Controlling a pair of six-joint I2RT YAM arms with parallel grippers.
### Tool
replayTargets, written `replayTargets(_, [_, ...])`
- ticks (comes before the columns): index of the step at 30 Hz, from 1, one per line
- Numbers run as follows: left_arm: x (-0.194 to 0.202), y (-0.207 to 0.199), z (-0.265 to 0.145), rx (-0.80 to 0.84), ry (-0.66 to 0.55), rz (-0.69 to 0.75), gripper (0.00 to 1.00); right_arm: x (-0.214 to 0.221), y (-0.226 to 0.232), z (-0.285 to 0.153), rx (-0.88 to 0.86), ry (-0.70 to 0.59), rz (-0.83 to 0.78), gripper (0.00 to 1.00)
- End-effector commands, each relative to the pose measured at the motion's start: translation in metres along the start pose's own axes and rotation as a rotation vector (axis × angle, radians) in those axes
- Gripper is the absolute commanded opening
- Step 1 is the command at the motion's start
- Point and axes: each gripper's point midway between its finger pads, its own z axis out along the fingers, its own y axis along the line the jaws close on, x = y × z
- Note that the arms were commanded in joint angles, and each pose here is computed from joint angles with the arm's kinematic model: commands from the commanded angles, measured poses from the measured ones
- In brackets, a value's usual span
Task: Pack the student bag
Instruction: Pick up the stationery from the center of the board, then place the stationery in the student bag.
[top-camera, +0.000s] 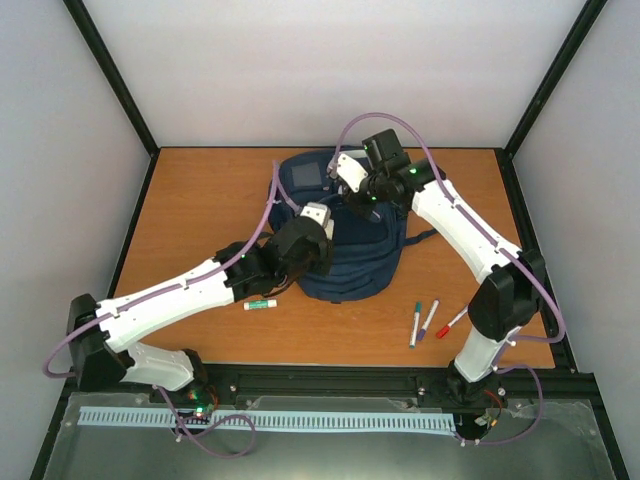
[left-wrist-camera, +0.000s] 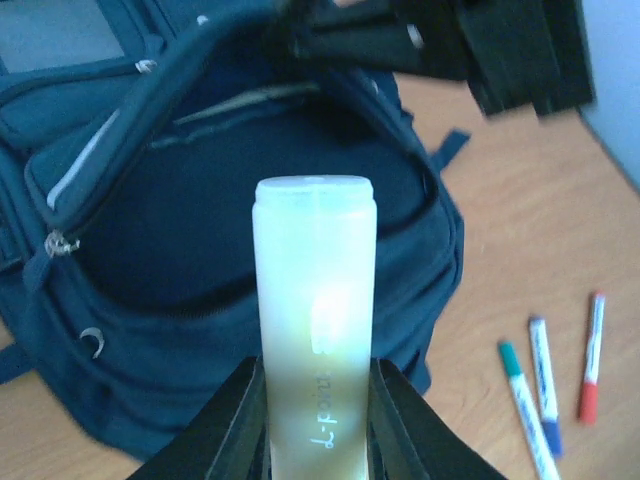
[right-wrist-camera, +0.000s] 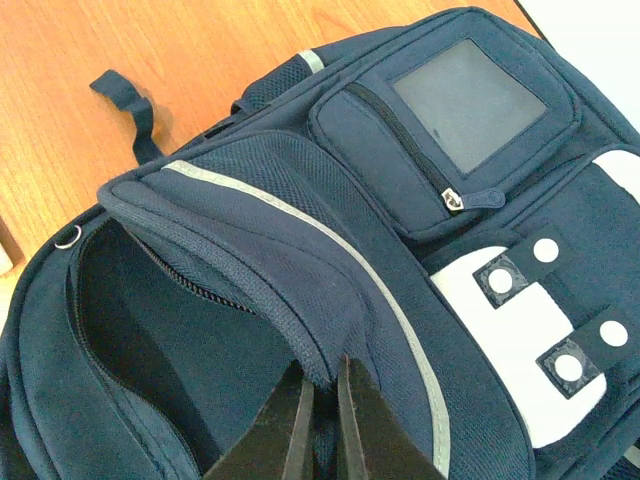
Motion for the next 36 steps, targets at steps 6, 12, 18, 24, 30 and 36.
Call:
replayTargets(6, [-0.058,0.017,0.030,0.112,-0.240,-0.644,0.01,-0.049,-0.012,-0.020,0.015,-0.150,0.042,0.03])
replayTargets(12, [-0.050,0.025,0.045,0.114,-0.260,-0.910,0.01,-0.050,-0.011,-0.016,-0.007,-0.150,0.062,0.03])
replayTargets(18, [-0.040,0.031,0.060,0.073,-0.241,-1.083,0.01,-0.051,-0.010,-0.014,-0.018,-0.149,0.071,0.03])
replayTargets(24, [-0.034,0.040,0.077,0.022,-0.218,-1.234,0.01,-0.050,-0.008,-0.015,-0.028,-0.150,0.074,0.03])
replayTargets(30, [-0.047,0.042,0.086,0.038,-0.233,-1.259,0.33,-0.049,-0.006,-0.016,-0.029,-0.149,0.073,0.03])
replayTargets(36, [-0.060,0.034,0.073,0.081,-0.232,-1.157,0.62,-0.045,-0.005,-0.014,-0.034,-0.145,0.074,0.03])
